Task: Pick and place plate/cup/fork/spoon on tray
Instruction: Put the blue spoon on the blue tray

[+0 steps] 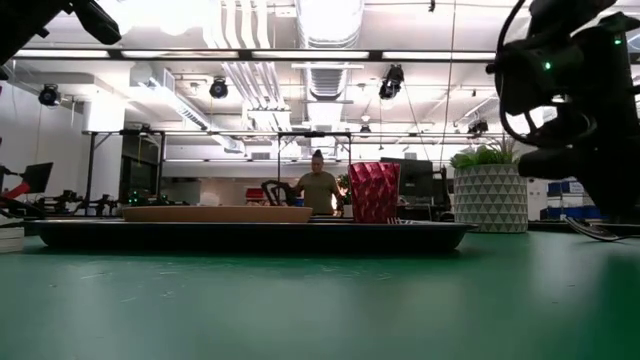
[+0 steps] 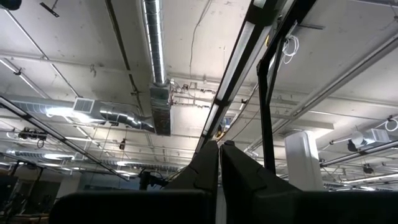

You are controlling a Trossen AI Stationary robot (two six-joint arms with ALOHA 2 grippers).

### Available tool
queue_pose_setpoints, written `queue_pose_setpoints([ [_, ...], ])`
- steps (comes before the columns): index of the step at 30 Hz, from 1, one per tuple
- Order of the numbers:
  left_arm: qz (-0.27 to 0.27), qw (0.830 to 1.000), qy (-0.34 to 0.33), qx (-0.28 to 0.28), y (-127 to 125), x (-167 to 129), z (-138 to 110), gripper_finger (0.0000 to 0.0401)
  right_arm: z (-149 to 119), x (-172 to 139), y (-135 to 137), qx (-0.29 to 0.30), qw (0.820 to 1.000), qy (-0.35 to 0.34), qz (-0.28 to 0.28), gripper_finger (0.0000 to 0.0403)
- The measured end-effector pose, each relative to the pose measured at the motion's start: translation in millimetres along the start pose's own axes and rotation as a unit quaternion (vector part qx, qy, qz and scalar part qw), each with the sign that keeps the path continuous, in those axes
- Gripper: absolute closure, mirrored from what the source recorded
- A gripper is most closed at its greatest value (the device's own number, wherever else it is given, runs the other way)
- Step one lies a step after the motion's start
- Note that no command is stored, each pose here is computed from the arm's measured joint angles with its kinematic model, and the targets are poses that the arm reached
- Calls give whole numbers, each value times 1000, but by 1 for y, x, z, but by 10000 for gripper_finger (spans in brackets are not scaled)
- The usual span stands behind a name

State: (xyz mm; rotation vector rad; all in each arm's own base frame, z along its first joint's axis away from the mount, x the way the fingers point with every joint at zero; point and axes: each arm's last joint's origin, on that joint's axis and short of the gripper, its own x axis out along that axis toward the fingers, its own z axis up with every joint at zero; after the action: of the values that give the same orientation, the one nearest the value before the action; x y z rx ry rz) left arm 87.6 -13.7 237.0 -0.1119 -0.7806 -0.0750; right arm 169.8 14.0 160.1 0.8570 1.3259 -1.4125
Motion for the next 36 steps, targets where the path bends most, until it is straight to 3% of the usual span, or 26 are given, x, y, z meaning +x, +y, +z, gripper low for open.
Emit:
queue_pose_setpoints([
  [6,0,1000,0,0,0,0,0,401,-1,7,6,-6,1000,0,-27,282],
  [17,0,1000,0,0,0,0,0,401,-4,21,14,-17,997,29,-71,277],
  [21,0,1000,0,0,0,0,0,401,-4,23,16,-20,997,29,-75,277],
  [26,0,1000,0,0,0,0,0,401,-5,29,21,-39,998,30,-39,280],
  [36,0,1000,0,0,0,0,0,401,-4,33,20,-41,998,36,-30,321],
])
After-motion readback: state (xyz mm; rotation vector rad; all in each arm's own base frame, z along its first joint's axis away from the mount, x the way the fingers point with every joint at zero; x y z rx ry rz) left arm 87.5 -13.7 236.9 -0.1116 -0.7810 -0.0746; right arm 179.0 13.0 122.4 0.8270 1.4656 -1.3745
